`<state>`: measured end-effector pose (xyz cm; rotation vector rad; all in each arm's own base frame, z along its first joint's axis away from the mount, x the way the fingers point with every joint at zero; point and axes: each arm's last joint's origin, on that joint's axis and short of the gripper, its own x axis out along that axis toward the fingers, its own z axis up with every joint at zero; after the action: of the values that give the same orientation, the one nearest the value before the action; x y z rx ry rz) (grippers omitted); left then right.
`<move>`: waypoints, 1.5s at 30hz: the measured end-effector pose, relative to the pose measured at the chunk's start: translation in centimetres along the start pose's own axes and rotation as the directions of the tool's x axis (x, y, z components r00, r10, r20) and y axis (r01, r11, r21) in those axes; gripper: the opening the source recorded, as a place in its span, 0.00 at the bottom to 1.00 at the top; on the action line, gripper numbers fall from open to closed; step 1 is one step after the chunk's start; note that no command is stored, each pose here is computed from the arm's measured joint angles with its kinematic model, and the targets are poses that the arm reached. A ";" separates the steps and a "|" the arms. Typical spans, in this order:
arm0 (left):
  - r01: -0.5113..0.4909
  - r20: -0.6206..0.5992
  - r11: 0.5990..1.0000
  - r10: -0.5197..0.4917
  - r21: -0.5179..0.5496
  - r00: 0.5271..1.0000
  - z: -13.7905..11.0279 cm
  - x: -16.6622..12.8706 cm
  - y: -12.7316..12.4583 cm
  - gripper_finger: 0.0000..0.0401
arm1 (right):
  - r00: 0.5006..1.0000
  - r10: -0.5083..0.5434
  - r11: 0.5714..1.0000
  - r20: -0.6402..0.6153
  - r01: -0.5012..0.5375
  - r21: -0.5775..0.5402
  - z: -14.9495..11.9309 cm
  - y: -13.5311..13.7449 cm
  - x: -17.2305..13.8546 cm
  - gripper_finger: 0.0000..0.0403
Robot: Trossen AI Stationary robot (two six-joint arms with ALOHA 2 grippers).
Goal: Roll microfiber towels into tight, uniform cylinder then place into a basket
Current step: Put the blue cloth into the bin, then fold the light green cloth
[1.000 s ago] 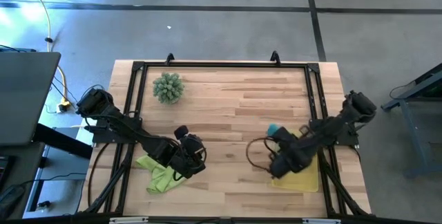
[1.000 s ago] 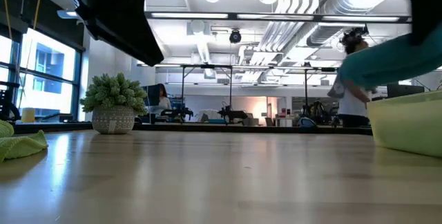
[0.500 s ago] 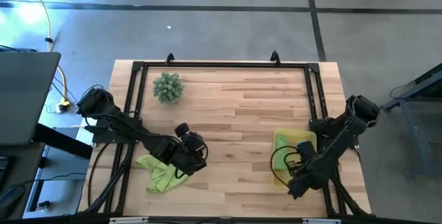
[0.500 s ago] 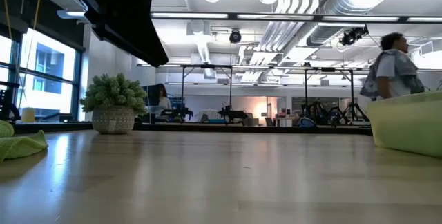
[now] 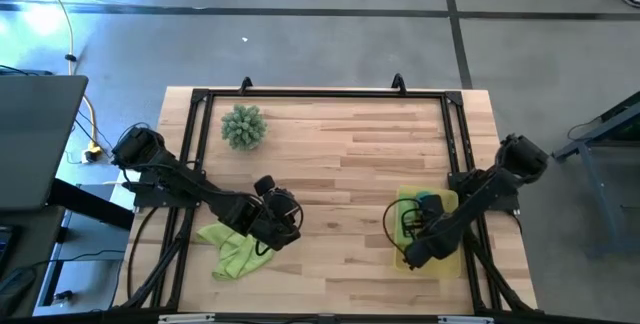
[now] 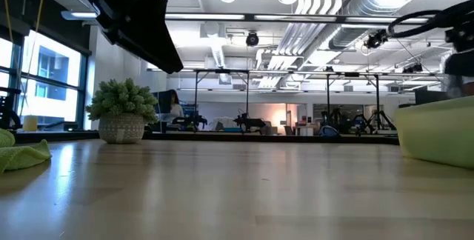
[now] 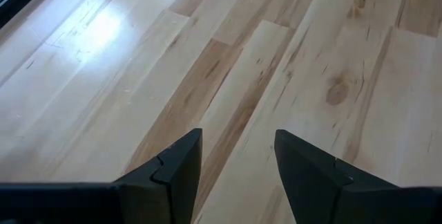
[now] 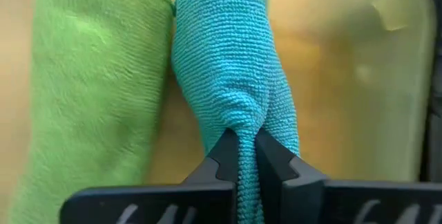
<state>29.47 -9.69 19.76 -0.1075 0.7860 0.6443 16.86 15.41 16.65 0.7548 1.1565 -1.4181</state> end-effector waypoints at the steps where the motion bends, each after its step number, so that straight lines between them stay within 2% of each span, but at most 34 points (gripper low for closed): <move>1: 0.000 0.000 1.000 0.000 0.000 1.000 0.0 0.0 0.0 0.43 | 1.000 0.015 1.000 0.006 -0.016 0.009 0.1 0.2 0.3 0.00; 7: 0.000 -0.001 1.000 0.000 0.014 1.000 0.0 0.0 0.0 0.43 | 0.987 0.156 0.988 0.038 -0.156 0.007 0.7 1.7 1.5 0.00; 13: 0.000 -0.001 1.000 0.000 0.027 1.000 0.0 0.0 0.0 0.43 | 0.976 0.212 0.977 0.040 -0.212 -0.010 1.0 2.5 1.6 0.01; 16: 0.000 -0.001 1.000 0.000 0.027 1.000 0.0 0.0 0.0 0.43 | 0.977 0.211 0.977 0.040 -0.211 -0.026 1.1 2.6 1.6 0.05; 23: 0.004 -0.005 0.998 -0.003 0.058 1.000 0.0 0.0 0.0 0.43 | 0.984 0.175 0.984 -0.037 -0.176 -0.033 0.9 2.6 1.2 0.31; 26: 0.018 -0.019 0.996 -0.017 0.087 1.000 -0.1 0.0 0.0 0.43 | 0.986 0.160 0.985 -0.056 -0.163 -0.061 0.9 2.6 0.4 0.39; 33: 0.022 -0.022 0.992 -0.019 0.122 1.000 -0.1 0.0 0.0 0.43 | 0.997 0.073 0.981 0.018 -0.068 -0.181 2.1 2.1 -4.1 0.42; 36: 0.071 -0.077 0.990 -0.062 0.123 0.995 -0.3 0.0 -0.1 0.43 | 0.988 0.107 0.969 0.110 -0.079 -0.234 3.0 1.9 -6.5 0.42; 38: 0.135 -0.143 0.985 -0.119 0.110 0.982 -0.5 0.0 -0.2 0.43 | 0.965 0.177 0.950 0.196 -0.116 -0.289 3.5 2.1 -7.9 0.42; 40: 0.207 -0.213 0.973 -0.183 0.098 0.960 -0.7 -0.1 -0.4 0.43 | 0.917 0.271 0.915 0.293 -0.151 -0.375 4.0 2.4 -9.2 0.43; 43: 0.322 -0.327 0.945 -0.286 0.058 0.901 -1.1 -0.3 -0.7 0.43 | 0.794 0.416 0.853 0.444 -0.171 -0.492 4.6 2.9 -10.9 0.43; 45: 0.380 -0.435 0.925 -0.345 -0.006 0.832 -1.6 -0.5 -0.7 0.43 | 0.706 0.486 0.824 0.515 -0.173 -0.539 4.8 3.3 -11.8 0.43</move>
<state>28.61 -11.00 18.89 -0.3270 1.1826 0.2205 23.13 15.28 28.27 0.0972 0.7027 -0.9045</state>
